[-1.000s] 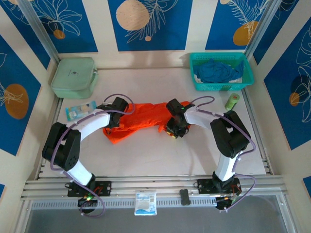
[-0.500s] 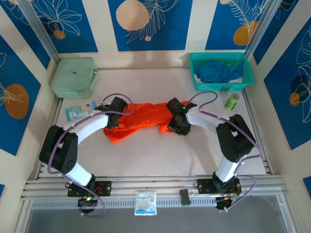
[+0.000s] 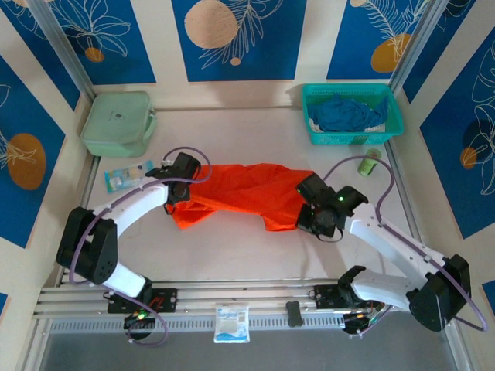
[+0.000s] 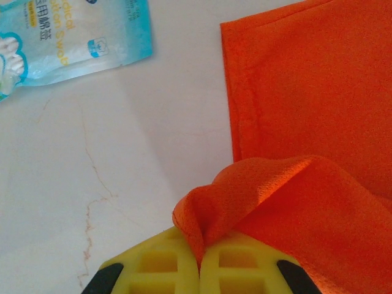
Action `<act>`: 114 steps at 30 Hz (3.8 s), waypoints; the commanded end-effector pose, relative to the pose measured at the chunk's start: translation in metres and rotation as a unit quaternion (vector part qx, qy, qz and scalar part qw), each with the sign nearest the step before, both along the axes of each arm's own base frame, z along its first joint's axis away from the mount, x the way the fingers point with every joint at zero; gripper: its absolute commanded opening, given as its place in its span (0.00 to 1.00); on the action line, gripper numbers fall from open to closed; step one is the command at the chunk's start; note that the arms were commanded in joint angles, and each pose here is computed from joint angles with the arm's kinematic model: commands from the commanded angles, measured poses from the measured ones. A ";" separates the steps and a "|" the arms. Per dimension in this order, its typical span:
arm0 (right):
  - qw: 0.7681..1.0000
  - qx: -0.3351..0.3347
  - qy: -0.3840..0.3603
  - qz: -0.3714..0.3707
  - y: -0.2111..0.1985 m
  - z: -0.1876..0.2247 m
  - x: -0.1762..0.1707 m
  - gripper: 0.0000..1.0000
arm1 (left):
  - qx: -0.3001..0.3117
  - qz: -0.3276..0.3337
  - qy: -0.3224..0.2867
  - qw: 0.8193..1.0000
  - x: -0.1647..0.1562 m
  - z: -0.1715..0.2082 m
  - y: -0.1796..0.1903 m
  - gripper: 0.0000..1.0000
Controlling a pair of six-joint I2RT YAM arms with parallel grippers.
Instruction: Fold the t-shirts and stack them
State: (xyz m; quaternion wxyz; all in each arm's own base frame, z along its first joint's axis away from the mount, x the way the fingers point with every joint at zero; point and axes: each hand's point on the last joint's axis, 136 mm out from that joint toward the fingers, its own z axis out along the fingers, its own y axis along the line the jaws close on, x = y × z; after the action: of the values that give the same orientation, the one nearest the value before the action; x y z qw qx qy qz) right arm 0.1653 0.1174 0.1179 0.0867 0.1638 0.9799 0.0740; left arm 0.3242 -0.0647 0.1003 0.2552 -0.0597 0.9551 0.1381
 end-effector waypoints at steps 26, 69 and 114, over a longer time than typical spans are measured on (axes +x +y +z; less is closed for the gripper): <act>0.991 -0.070 0.090 -0.076 -0.055 -0.078 -0.050 0.00 | 0.000 -0.123 0.100 0.987 -0.140 0.013 -0.063 0.68; 0.969 -0.007 0.032 -0.245 -0.103 -0.071 -0.010 0.00 | 0.029 0.010 0.176 0.984 0.098 -0.088 -0.005 0.00; 0.994 -0.004 -0.091 0.062 -0.056 -0.056 0.286 0.62 | -0.081 -0.107 0.104 0.986 -0.017 -0.027 -0.131 0.17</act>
State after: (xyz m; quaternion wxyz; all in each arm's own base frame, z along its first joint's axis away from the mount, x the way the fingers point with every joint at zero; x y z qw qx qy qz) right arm 0.4340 0.0600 0.0638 0.1554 0.1242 0.9753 0.0959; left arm 0.3123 -0.1848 0.0639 0.1374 0.0847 0.9834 0.0825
